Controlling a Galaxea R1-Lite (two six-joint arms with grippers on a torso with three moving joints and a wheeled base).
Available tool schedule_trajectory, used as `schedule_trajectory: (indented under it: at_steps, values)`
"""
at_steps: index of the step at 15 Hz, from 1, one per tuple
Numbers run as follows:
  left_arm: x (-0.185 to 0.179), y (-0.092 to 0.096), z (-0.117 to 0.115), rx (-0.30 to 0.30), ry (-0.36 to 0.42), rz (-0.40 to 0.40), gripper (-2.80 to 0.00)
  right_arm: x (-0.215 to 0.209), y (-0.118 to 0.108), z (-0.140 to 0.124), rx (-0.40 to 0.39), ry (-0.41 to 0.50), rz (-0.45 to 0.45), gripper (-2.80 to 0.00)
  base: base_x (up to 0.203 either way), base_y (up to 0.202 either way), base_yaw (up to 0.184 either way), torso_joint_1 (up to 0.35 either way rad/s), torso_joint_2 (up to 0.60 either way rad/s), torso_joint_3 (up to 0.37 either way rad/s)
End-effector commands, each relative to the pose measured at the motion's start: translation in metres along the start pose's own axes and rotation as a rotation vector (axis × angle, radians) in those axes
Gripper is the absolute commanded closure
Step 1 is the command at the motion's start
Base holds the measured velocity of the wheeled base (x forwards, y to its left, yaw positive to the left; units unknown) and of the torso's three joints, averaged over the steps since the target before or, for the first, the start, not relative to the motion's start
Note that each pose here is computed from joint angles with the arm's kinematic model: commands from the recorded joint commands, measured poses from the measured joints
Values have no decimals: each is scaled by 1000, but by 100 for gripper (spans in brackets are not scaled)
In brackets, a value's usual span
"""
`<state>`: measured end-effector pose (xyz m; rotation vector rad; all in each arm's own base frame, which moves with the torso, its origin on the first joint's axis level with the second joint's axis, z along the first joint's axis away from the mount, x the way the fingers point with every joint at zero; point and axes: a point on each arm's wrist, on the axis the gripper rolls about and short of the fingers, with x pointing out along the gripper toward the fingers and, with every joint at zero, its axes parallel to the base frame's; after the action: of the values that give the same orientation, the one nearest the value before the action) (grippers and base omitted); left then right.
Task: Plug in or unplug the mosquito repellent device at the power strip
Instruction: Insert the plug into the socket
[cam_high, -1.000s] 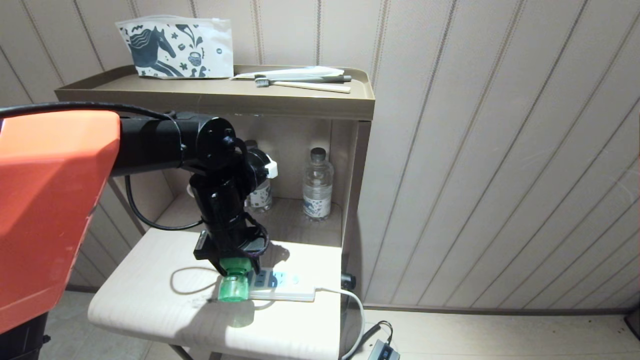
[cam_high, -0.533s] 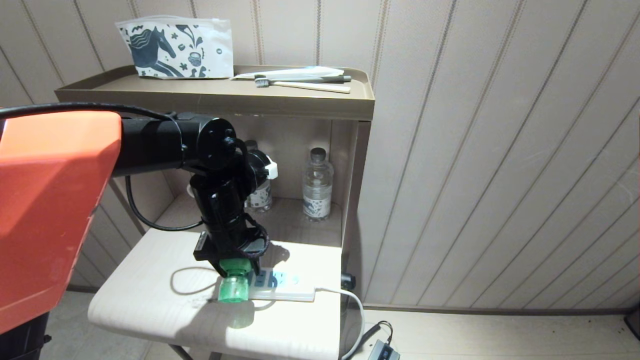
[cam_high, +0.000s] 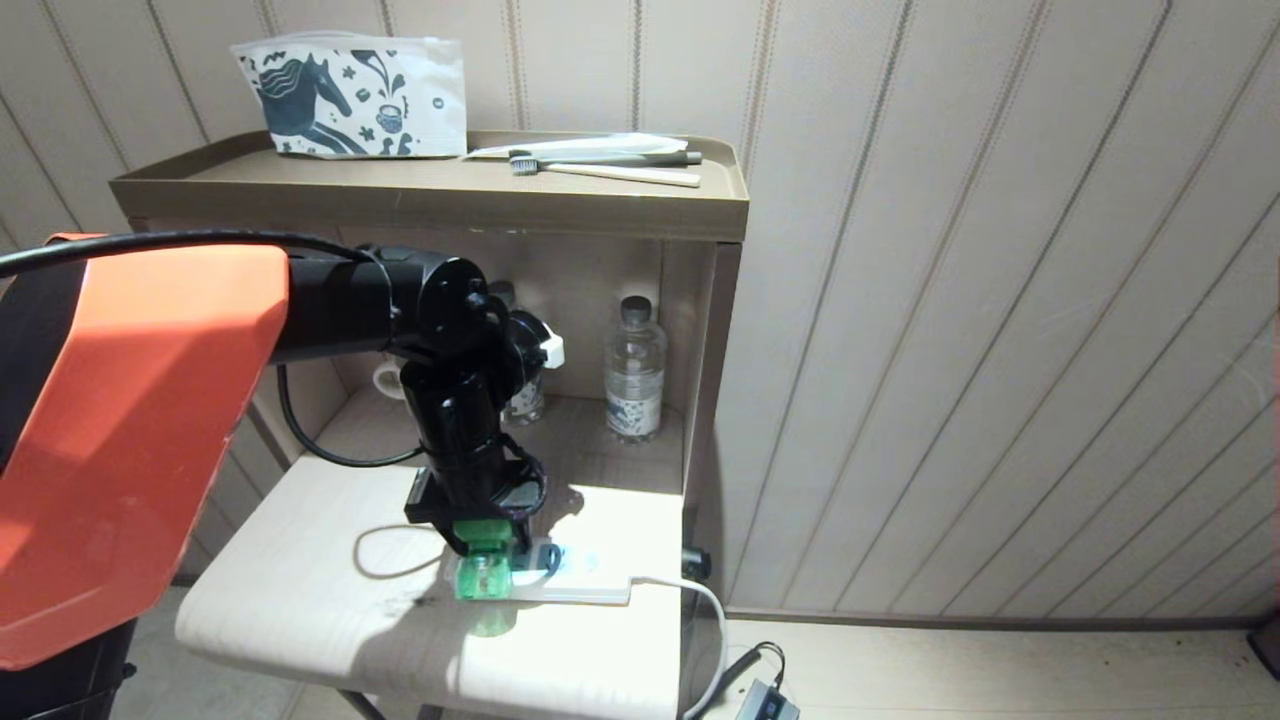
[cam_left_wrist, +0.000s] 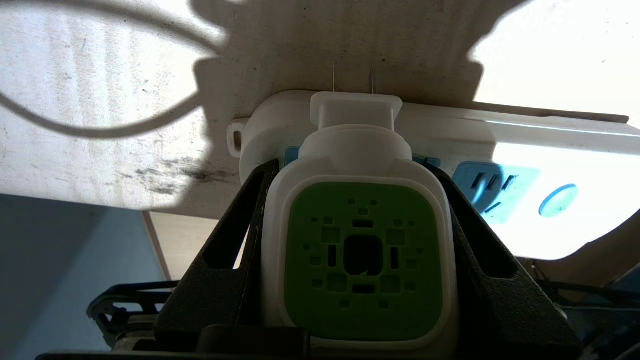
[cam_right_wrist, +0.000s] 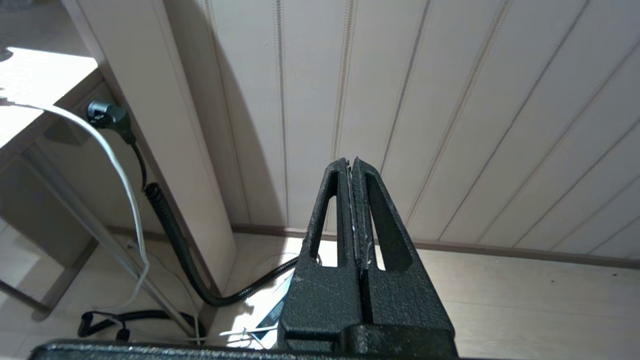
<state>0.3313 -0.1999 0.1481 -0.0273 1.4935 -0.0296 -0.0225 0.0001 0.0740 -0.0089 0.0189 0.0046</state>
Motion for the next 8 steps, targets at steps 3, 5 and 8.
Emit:
schedule_trajectory:
  at_steps: [3, 5, 8]
  values:
    - [-1, 1, -1, -5, 11, 6, 0, 0, 0, 0, 0, -1, 2, 0, 0, 0, 0, 0, 0, 0]
    - [-15, 3, -8, -3, -3, -3, 0, 0, 0, 0, 0, -1, 2, 0, 0, 0, 0, 0, 0, 0]
    - [-50, 6, -25, 12, -57, -42, 0, 0, 0, 0, 0, -1, 2, 0, 0, 0, 0, 0, 0, 0]
